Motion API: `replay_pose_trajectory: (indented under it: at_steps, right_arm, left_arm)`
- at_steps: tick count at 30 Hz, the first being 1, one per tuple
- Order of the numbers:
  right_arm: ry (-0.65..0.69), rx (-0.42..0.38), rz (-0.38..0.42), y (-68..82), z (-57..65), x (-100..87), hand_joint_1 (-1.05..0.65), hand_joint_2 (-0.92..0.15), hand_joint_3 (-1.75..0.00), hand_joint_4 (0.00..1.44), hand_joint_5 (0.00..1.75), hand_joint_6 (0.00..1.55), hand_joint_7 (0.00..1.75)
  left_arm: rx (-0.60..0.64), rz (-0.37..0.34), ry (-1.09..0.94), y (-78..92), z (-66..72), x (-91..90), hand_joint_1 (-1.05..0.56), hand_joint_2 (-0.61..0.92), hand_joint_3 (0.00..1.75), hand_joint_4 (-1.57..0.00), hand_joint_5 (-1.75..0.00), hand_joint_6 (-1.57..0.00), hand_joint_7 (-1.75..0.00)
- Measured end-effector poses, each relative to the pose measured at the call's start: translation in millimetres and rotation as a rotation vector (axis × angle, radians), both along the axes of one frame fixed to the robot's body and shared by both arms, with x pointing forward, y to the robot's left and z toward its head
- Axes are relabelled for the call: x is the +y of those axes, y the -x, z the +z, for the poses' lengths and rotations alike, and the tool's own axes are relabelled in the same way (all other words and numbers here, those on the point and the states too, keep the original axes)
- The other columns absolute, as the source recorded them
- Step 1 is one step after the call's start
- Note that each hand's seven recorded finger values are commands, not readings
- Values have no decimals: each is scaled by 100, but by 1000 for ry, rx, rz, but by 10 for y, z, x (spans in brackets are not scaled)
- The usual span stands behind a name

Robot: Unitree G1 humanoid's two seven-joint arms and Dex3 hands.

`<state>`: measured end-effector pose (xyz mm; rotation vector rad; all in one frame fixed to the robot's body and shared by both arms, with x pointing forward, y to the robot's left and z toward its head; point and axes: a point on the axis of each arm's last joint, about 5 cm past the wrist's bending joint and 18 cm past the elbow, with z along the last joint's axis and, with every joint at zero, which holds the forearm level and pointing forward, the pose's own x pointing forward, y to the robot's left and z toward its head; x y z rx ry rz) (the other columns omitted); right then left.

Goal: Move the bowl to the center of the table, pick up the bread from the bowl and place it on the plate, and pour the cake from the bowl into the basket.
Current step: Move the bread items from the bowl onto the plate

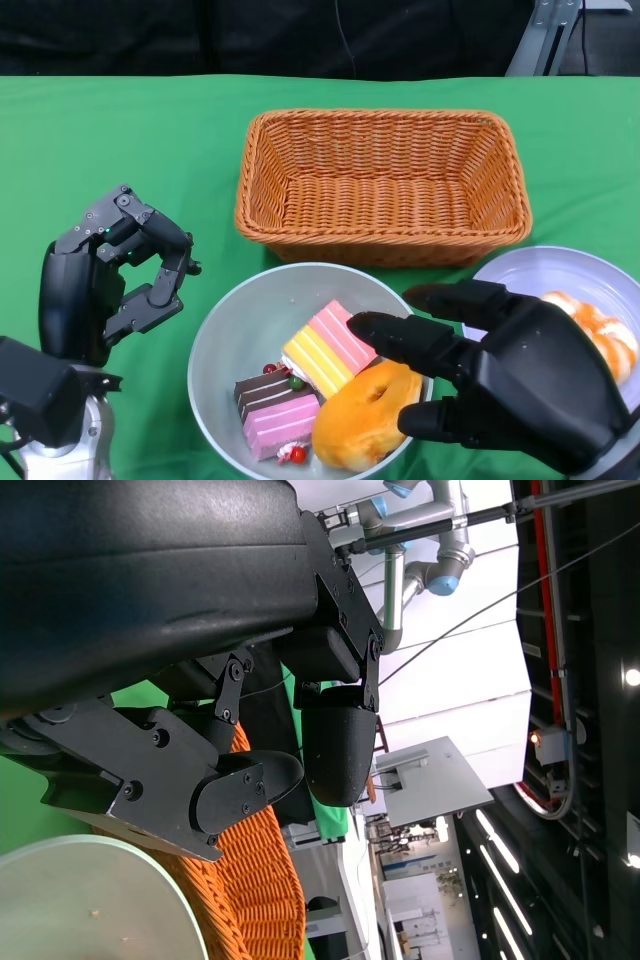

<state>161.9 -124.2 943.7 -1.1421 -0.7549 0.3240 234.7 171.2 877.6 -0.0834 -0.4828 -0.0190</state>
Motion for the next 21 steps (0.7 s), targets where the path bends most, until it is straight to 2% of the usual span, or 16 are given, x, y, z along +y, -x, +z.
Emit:
replay_pose_trajectory:
  at_steps: [11, 21]
  right_arm:
    - [45, -2, 28, -75, -68, 30, -75, -90, -1, 71, 3, 67, 0]
    - [154, 26, 53, -118, -29, 4, -75, -92, -1, 68, 0, 63, 0]
  left_arm:
    - [0, 0, 4, 0, 0, -8, -7, 72, 82, -75, -156, -73, -141]
    - [-6, 0, 9, -1, 8, -9, -7, 72, 81, -76, -156, -73, -141]
